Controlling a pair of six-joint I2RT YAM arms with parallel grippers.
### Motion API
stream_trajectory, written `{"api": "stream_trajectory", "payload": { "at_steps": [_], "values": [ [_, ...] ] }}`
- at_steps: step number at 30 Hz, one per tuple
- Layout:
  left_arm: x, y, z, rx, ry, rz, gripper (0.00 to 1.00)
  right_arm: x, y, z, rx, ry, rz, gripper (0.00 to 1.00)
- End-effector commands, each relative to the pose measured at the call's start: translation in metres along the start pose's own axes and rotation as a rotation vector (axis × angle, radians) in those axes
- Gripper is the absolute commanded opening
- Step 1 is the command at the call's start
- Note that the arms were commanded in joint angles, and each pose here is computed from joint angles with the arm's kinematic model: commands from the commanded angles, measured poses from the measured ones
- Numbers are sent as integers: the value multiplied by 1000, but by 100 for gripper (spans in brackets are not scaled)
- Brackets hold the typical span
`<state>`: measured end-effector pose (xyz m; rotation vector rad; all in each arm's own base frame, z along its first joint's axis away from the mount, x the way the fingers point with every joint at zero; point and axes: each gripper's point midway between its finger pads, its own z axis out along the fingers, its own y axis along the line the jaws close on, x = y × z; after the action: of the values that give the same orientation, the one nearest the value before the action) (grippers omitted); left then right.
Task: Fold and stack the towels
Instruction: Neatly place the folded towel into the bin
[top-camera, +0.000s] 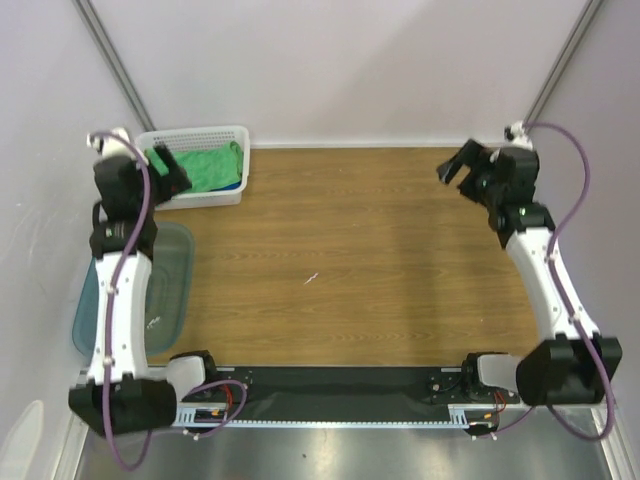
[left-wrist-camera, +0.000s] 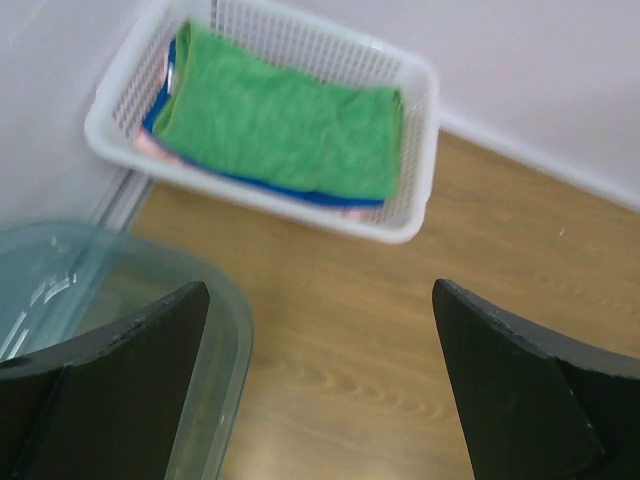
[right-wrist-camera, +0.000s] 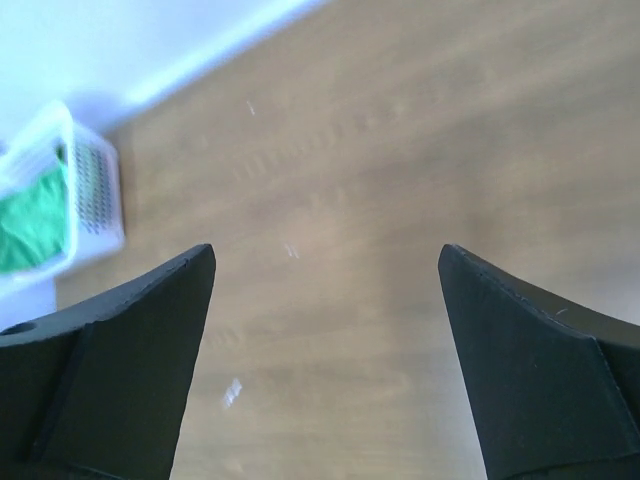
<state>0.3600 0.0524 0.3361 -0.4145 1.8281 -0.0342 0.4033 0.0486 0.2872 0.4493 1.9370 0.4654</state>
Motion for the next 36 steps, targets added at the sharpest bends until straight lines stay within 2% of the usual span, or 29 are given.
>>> {"api": "stream_trajectory", "payload": {
  "at_steps": [1,2,3,4,5,6,7,13,22,28,36],
  "values": [
    [36,16,-22,-24,-5,1,100,39,-22,-7,11,20,9,100],
    [46,18,-25,-24,0,5,100,39,-19,-20,-9,-7,25,100],
    [48,20,-38,-20,-27,3,100,69,-37,-20,23,42,43,100],
    [58,22,-41,-21,-22,-2,100,75,-40,-24,22,33,54,100],
    [82,27,-39,-22,8,-4,100,85,-46,-28,27,40,66,100],
    [82,26,-50,-1,-25,-7,100,87,-45,-38,15,18,76,100],
    [107,28,-49,15,12,3,100,106,-59,-39,41,38,83,100],
    [130,37,-71,48,-98,80,100,137,-90,-56,106,-4,115,100],
    [143,32,-82,100,-115,90,100,154,-89,-57,78,42,150,100],
    [146,29,-85,125,-115,79,100,137,-81,-66,52,-16,109,100],
    [143,28,-93,135,-149,85,100,131,-79,-72,50,-27,91,100]
  ]
}}
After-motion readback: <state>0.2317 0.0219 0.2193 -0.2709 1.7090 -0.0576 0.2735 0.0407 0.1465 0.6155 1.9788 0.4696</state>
